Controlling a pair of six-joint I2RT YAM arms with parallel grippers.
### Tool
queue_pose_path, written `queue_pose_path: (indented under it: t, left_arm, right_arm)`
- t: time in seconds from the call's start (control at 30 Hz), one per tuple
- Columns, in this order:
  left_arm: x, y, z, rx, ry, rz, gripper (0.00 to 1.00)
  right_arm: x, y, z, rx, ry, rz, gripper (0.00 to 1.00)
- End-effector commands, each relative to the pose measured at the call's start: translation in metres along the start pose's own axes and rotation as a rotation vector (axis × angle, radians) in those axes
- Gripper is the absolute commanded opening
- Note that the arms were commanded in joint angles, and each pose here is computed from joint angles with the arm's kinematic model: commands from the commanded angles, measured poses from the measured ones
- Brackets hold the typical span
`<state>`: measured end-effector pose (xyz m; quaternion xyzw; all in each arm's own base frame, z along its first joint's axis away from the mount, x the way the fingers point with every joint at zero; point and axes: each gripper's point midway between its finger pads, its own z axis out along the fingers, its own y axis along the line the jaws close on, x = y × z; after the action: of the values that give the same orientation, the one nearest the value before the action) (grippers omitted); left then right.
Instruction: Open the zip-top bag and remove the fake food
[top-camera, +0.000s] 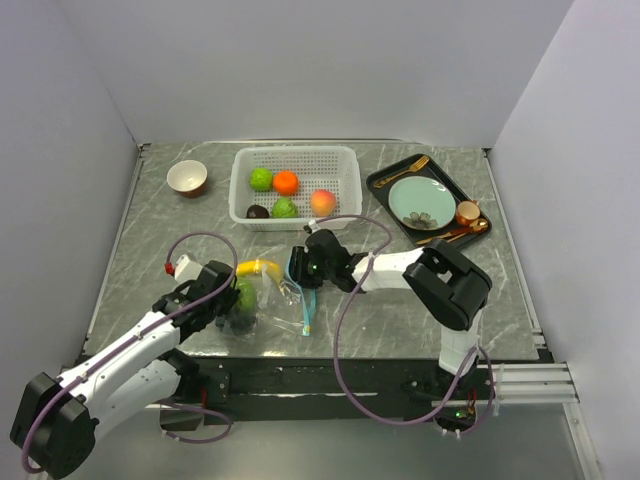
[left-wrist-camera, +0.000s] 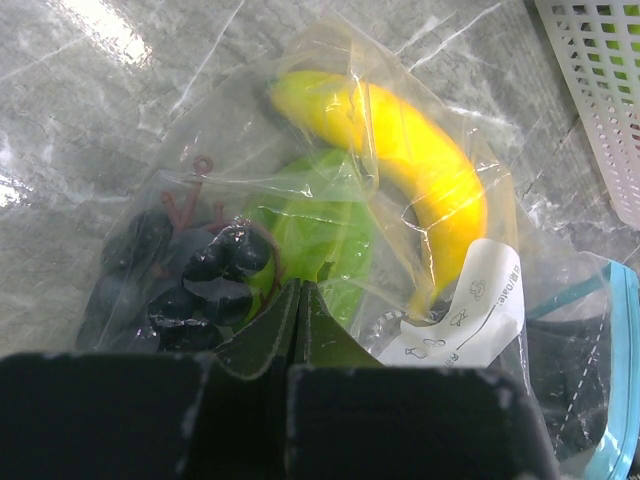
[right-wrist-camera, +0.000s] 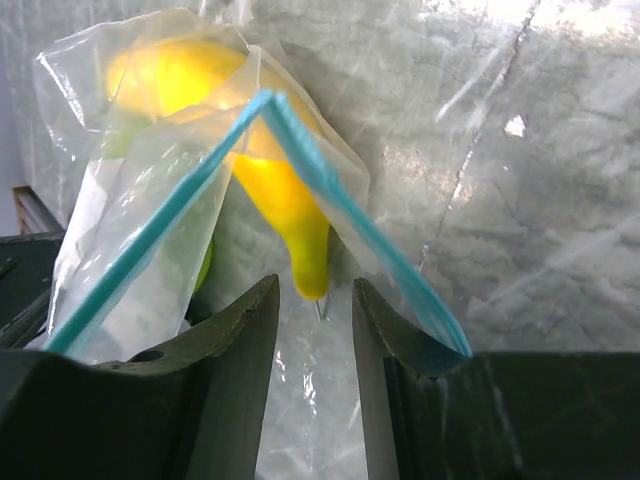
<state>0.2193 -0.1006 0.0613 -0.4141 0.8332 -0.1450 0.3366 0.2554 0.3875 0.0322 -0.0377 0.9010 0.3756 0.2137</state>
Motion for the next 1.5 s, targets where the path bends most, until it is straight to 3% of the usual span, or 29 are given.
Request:
queue_pose_path:
  t: [0.0, 0.53, 0.87, 1.2, 1.47]
  left_arm:
    - [0.012, 0.034, 0.003, -0.101, 0.047, 0.081, 0.01]
    - [0.015, 0.037, 0.004, -0.094, 0.052, 0.079, 0.01]
    - [0.01, 0.047, 0.006, -0.136, 0.019, 0.052, 0.02]
    - [-0.001, 0.052, 0.003, -0.194, -0.033, 0.021, 0.01]
    - [-0.003, 0.046, 0.003, -0.19, -0.037, 0.013, 0.01]
  right_arm:
    - [-0.009, 0.017, 0.012, -0.007, -0.03, -0.061, 0.44]
    - [0.007, 0.007, 0.032, 0.066, 0.022, -0.053, 0.46]
    - [0.006, 0.022, 0.011, -0.001, 0.011, -0.04, 0.16]
    - [-0.008, 0.036, -0.042, 0.012, -0.045, -0.094, 0.13]
    - [-0.003, -0.001, -0.066, 0.177, -0.057, -0.137, 0.13]
